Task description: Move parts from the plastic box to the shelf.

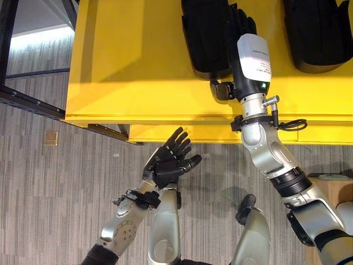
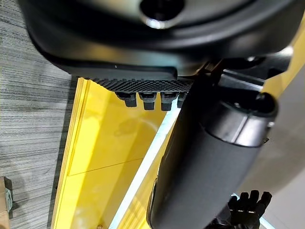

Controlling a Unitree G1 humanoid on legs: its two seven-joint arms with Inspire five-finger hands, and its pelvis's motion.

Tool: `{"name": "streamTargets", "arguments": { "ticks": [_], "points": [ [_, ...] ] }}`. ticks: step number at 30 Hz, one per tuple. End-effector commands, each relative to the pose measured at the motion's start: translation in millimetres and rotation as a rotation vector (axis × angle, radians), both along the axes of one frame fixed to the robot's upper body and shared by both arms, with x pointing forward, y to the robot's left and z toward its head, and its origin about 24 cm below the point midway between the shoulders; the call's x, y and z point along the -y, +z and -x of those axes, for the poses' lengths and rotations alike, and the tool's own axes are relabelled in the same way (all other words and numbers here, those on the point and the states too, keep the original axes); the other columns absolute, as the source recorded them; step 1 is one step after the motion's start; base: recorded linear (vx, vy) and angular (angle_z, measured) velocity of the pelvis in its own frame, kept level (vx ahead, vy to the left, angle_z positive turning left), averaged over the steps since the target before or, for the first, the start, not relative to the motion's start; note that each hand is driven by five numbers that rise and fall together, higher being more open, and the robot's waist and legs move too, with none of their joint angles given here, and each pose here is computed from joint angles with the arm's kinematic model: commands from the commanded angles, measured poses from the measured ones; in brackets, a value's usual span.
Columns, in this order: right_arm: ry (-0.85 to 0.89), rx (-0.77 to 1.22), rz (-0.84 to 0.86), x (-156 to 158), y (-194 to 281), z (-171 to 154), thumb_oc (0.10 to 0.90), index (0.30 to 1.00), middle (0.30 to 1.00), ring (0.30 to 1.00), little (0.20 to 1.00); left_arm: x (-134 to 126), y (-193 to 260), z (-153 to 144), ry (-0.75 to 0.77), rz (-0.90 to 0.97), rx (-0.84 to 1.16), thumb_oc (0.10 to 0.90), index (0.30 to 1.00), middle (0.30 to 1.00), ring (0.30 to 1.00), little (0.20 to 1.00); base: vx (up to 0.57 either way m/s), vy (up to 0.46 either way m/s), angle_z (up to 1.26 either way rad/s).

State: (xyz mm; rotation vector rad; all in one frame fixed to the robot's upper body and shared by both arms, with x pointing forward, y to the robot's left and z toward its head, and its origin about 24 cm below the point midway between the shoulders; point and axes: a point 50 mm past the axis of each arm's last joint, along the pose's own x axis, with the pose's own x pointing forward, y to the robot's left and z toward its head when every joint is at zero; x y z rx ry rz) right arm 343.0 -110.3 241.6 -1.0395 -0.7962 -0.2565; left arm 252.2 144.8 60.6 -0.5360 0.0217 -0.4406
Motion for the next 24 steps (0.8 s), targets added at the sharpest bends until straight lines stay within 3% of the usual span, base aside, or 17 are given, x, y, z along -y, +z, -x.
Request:
{"name": "streamTargets", "arguments": {
  "ticks": [1, 9, 13, 17, 24],
  "points": [
    [0.121, 0.326, 0.027, -19.1, 68.2, 28.8, 0.900, 1.000, 1.000, 1.000, 1.000, 19.9, 52.8, 6.8, -0.100, 0.124, 0.263, 0.900, 1.000, 1.000, 1.000, 1.000, 0.00, 0.000, 0.00],
    [0.146, 0.284, 0.017, -23.2, 62.8, 27.3, 0.900, 1.000, 1.000, 1.000, 1.000, 19.5, 52.9, 6.9, -0.103, 0.125, 0.267, 0.900, 1.000, 1.000, 1.000, 1.000, 0.00, 0.000, 0.00],
    [0.182, 0.214, -0.127, -18.8, 56.8, 22.6, 0.900, 1.000, 1.000, 1.000, 1.000, 20.7, 53.5, 7.2, -0.108, 0.125, 0.270, 0.900, 1.000, 1.000, 1.000, 1.000, 0.00, 0.000, 0.00],
    [0.219, 0.367, -0.161, -17.0, 58.4, 33.9, 0.900, 1.000, 1.000, 1.000, 1.000, 22.5, 53.2, 8.4, -0.114, 0.124, 0.272, 0.900, 1.000, 1.000, 1.000, 1.000, -0.01, -0.003, -0.03],
    [0.304, 0.449, -0.279, -19.4, 62.5, 54.5, 0.900, 1.000, 1.000, 1.000, 1.000, 27.3, 51.5, 9.5, -0.098, 0.136, 0.265, 0.900, 1.000, 1.000, 1.000, 1.000, 0.00, 0.005, 0.00]
  ]
}}
